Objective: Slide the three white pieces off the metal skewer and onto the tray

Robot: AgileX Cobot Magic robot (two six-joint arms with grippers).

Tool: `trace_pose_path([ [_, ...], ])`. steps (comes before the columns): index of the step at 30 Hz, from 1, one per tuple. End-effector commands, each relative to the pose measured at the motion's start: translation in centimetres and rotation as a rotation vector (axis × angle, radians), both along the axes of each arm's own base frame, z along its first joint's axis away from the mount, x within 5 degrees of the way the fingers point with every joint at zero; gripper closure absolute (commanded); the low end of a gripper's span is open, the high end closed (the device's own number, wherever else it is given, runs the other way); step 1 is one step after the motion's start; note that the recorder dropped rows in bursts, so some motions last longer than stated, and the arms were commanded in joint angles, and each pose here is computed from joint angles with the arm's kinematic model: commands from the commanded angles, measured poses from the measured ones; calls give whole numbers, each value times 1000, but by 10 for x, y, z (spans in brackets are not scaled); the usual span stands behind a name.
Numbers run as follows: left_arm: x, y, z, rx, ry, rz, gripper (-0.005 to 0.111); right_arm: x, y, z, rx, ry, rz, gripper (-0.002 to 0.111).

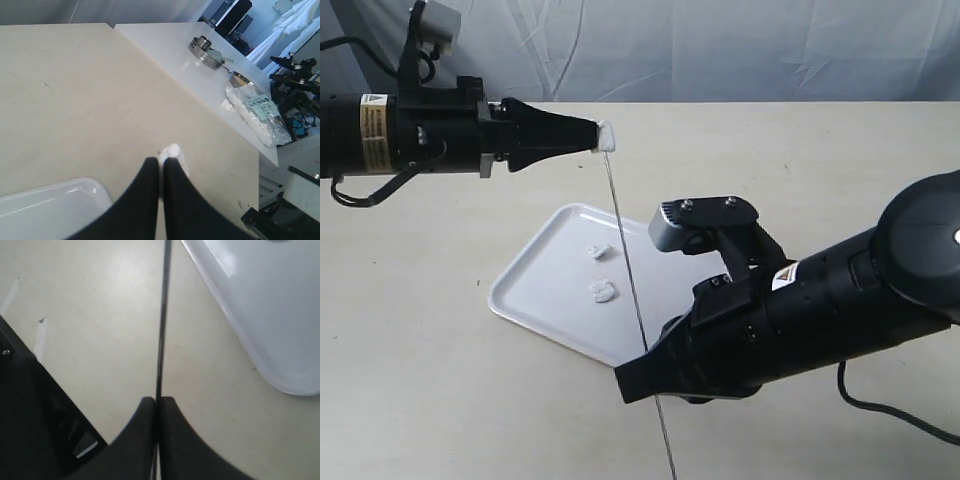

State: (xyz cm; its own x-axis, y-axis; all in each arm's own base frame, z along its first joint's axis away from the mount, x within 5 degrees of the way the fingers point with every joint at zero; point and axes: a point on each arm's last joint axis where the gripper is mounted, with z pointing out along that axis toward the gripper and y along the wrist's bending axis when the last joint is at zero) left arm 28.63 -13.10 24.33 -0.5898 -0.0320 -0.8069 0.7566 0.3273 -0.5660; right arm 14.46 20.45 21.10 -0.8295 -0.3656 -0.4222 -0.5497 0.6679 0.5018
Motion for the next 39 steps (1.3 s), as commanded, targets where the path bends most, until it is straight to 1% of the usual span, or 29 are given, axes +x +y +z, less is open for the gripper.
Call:
trace_pose_path([
  [1,6,0,9,-96,0,43,107,-3,-3,-3,-39,8,37,109],
  [4,13,4,20,-133,-12,49,107,-5,-4,-4,-60,22,54,109],
  [7,21,17,32,-170,-21,69,107,-6,-4,-4,-62,30,57,109],
  [11,26,27,36,-206,-18,108,107,-6,-4,-4,-64,29,58,109],
  [16,28,28,42,-273,-17,142,107,-12,-13,-18,-96,56,40,109],
  [19,30,29,43,-294,-17,158,107,-18,-18,-27,-114,91,30,109],
  [24,32,31,47,-332,-24,188,107,-19,-20,-31,-118,94,18,109],
  [26,32,31,47,-332,-30,190,107,-18,-20,-30,-114,84,8,109],
  [27,32,30,46,-318,-35,179,107,-17,-20,-30,-112,82,4,109],
  [29,31,29,41,-256,-30,169,107,-17,-19,-30,-110,77,1,109],
  [34,31,29,10,45,66,209,107,-14,-19,-29,-104,52,-17,109],
  [37,29,28,-13,222,127,250,107,-8,-19,-28,-90,22,-67,109],
  [39,26,25,-27,297,170,240,107,-5,-20,-28,-85,11,-92,109],
])
